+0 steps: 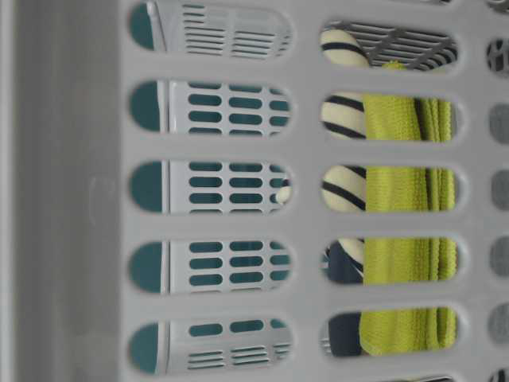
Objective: Pick up the yellow cloth from the shopping basket with the left arm.
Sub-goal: 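Move the left gripper into the basket above the yellow-green cloth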
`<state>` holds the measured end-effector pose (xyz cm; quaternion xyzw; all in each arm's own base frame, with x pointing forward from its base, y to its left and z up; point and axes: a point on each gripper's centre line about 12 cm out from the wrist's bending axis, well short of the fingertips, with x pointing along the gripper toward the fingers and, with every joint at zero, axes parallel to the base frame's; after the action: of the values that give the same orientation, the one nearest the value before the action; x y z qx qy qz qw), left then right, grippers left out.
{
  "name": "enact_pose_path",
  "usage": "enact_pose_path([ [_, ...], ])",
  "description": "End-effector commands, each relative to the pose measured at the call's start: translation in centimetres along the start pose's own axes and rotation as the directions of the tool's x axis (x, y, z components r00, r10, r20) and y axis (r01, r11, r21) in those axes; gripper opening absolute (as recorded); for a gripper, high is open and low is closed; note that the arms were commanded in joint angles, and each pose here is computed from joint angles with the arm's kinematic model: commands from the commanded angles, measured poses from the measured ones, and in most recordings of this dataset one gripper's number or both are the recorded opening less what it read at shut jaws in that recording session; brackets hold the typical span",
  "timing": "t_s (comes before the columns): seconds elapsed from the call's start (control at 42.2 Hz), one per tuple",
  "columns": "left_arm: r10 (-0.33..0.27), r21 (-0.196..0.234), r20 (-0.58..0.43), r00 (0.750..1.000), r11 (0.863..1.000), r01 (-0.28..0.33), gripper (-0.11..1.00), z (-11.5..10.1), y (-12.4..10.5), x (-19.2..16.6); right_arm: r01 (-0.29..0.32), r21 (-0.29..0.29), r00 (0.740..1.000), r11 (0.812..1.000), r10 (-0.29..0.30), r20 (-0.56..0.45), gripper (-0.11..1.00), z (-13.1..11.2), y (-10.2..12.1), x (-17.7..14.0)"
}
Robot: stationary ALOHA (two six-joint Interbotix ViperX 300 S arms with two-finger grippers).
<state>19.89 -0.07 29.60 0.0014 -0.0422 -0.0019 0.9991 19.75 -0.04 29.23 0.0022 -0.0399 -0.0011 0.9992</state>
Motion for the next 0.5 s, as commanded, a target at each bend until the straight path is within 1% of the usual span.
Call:
enact_pose_path([
  [0.0,-0.021,0.016,0.006,1.0,1.0,0.021,0.06,2.1,-0.4,0.6,-0.007,0.013,1.0,1.0,0.007,0.018,0.0,0.7,0.1,0.3],
  [0.024,-0.02,0.013,-0.015,1.0,1.0,0.02,0.06,2.4,-0.3,0.8,-0.005,0.02,1.0,1.0,0.005,0.018,0.0,0.7,0.1,0.3],
  [0.071,-0.02,0.004,-0.057,0.998,1.0,0.021,0.02,2.7,-0.4,1.1,-0.004,0.031,1.0,1.0,0.003,0.018,0.05,0.7,0.1,0.3],
  [0.118,-0.022,0.001,-0.112,0.994,1.0,0.022,0.0,3.1,-0.4,1.6,-0.003,0.046,1.0,0.999,0.002,0.011,0.0,0.6,0.1,0.3],
  [0.142,-0.023,0.0,-0.133,0.991,1.0,0.023,0.0,3.3,-0.5,1.8,-0.003,0.049,1.0,0.999,0.003,0.008,-0.01,0.6,0.1,0.3],
  [0.26,-0.034,0.001,-0.247,0.968,0.999,0.036,0.0,4.2,-0.8,3.2,0.003,0.079,1.0,0.997,-0.001,-0.026,-0.01,0.1,0.0,0.4],
  [0.331,-0.039,0.005,-0.291,0.956,0.999,0.042,0.0,4.7,-1.0,4.0,0.011,0.083,0.999,0.996,-0.007,-0.049,-0.01,0.0,-0.1,0.4],
  [0.379,-0.037,0.011,-0.331,0.943,0.999,0.043,0.0,5.3,-1.1,4.8,0.017,0.084,0.997,0.996,-0.011,-0.072,-0.01,-0.1,-0.2,0.4],
  [0.426,-0.034,0.013,-0.354,0.935,0.999,0.041,0.0,5.6,-1.0,5.4,0.023,0.084,0.996,0.996,-0.015,-0.092,-0.01,-0.1,-0.3,0.5],
  [0.473,-0.032,0.015,-0.388,0.921,0.999,0.041,0.0,5.7,-1.0,6.2,0.029,0.085,0.994,0.996,-0.02,-0.104,-0.01,0.0,-0.4,0.5],
])
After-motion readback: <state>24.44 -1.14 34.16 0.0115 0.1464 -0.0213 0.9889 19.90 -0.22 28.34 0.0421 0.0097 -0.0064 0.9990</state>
